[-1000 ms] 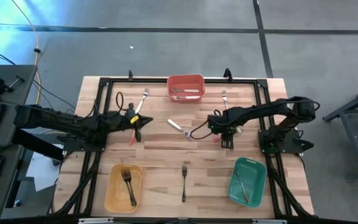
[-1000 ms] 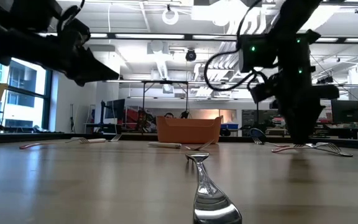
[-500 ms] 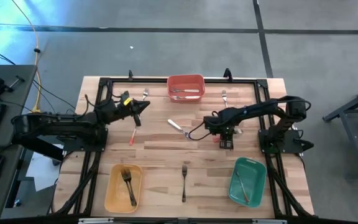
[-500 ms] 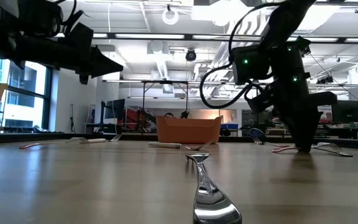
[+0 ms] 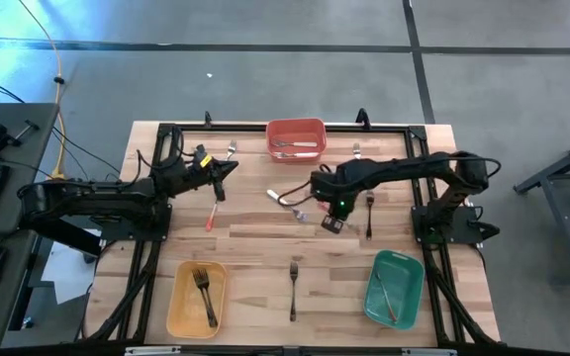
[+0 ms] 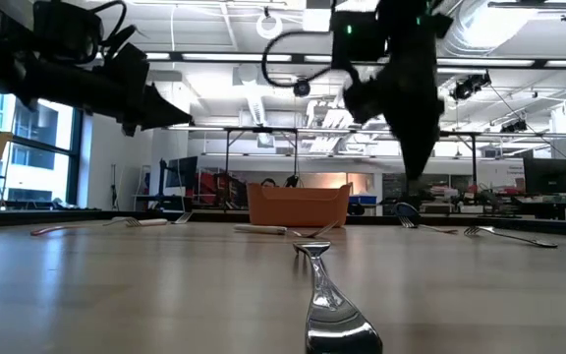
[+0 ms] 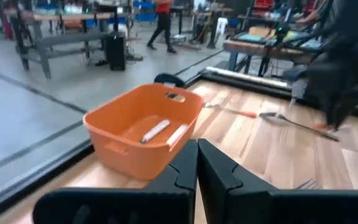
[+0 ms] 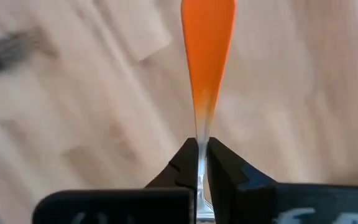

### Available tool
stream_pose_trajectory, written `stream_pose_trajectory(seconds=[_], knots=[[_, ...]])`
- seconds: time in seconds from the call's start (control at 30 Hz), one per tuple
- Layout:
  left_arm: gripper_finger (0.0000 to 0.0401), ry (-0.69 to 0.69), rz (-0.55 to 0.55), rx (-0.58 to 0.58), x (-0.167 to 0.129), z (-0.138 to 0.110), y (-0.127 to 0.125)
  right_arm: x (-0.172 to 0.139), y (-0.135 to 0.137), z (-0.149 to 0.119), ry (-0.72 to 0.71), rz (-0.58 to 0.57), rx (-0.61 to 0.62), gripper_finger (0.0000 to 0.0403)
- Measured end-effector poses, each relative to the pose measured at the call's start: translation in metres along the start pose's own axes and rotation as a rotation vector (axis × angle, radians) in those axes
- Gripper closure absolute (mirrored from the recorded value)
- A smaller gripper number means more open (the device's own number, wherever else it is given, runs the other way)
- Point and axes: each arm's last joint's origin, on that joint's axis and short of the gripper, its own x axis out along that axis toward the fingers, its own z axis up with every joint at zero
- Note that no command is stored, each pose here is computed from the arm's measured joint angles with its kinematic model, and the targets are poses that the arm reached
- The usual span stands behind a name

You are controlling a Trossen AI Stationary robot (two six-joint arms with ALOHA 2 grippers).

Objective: Sort silverware by color (type)
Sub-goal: Put the bottom right orange fork into the green bin

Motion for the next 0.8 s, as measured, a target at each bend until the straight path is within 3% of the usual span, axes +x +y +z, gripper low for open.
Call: stream_pose_trajectory(seconds=[0.13, 0.27, 0.53, 0.8], knots=[[0.0401, 0.016, -0.006, -0.022, 0.000, -0.001, 0.000, -0.030, 0.028, -0.012, 0.000, 0.136, 0.175, 0.0402], [0.0401, 0.018, -0.013, -0.022, 0.000, -0.002, 0.000, -0.042, 0.060, -0.045, 0.061, 0.197, 0.289, 0.0402], [0.0401, 0.017, -0.013, -0.026, 0.000, -0.002, 0.000, -0.041, 0.109, -0.114, 0.189, 0.102, 0.530, 0.0402], [0.0401, 0.015, -0.013, -0.042, 0.000, -0.001, 0.000, 0.006, 0.117, -0.157, 0.251, 0.017, 0.650, 0.0403]])
